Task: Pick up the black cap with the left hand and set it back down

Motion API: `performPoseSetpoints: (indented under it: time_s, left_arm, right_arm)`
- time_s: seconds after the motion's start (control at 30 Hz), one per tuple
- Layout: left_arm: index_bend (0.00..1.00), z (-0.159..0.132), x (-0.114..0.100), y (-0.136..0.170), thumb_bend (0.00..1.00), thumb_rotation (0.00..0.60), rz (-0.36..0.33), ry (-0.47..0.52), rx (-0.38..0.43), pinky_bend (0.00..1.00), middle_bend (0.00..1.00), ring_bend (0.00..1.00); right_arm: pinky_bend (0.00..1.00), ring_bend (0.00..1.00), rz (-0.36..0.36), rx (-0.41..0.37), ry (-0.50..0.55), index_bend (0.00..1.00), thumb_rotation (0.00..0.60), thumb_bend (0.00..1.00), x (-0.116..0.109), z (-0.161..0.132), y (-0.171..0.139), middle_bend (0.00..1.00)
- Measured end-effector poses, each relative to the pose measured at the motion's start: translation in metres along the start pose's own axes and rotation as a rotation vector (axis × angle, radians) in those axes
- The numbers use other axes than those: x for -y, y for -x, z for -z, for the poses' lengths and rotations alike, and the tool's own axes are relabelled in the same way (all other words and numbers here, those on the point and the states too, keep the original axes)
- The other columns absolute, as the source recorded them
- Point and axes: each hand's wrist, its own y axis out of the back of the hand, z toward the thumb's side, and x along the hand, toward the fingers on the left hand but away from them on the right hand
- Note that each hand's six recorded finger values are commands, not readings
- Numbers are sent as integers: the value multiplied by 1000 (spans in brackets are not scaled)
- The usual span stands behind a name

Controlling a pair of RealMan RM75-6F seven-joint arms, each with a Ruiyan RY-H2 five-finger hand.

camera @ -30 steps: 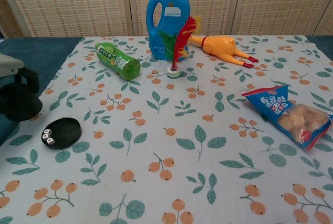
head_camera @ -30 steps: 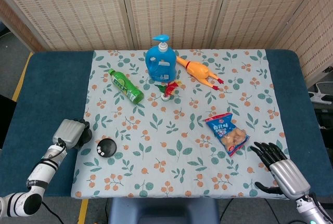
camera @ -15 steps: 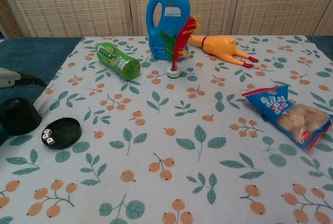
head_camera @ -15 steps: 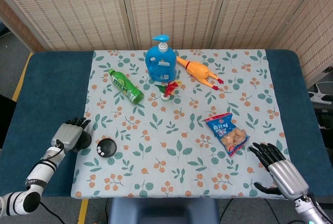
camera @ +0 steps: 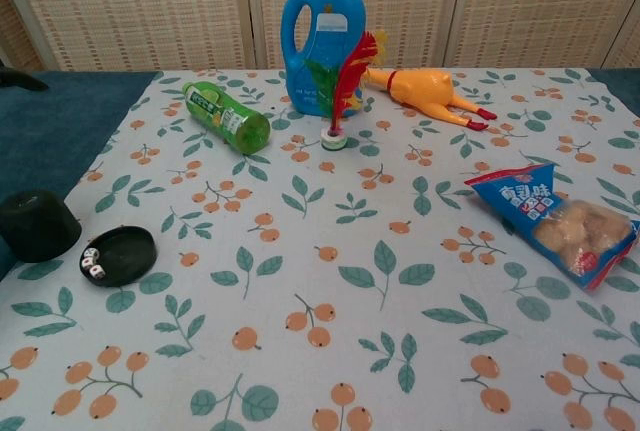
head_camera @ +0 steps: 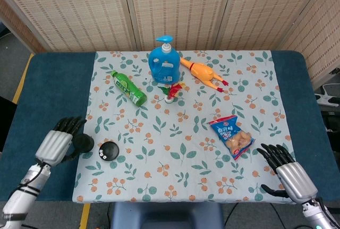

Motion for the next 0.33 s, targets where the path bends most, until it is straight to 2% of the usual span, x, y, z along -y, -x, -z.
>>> performPoseSetpoints:
  time_s: [0.07,0.17,0.27,0.33]
  left_arm:
    - [0,8,0,30,376,600,-78,58,-3,26,0,0]
    - [0,27,8,77,386,600,-148,98,-55,16,0,0]
    - [0,40,16,108,386,600,-178,99,-96,17,0,0]
    - [0,44,20,113,384,600,-176,95,-110,17,0,0]
  right_arm:
    - [0,0,12,23,-15,0,522,121,0,3,1,0]
    - [0,0,32,46,-37,0,521,120,0,4,3,0]
    - [0,0,55,60,-43,0,521,121,-3,4,4,0]
    - [0,0,70,69,-41,0,522,121,-5,5,3,0]
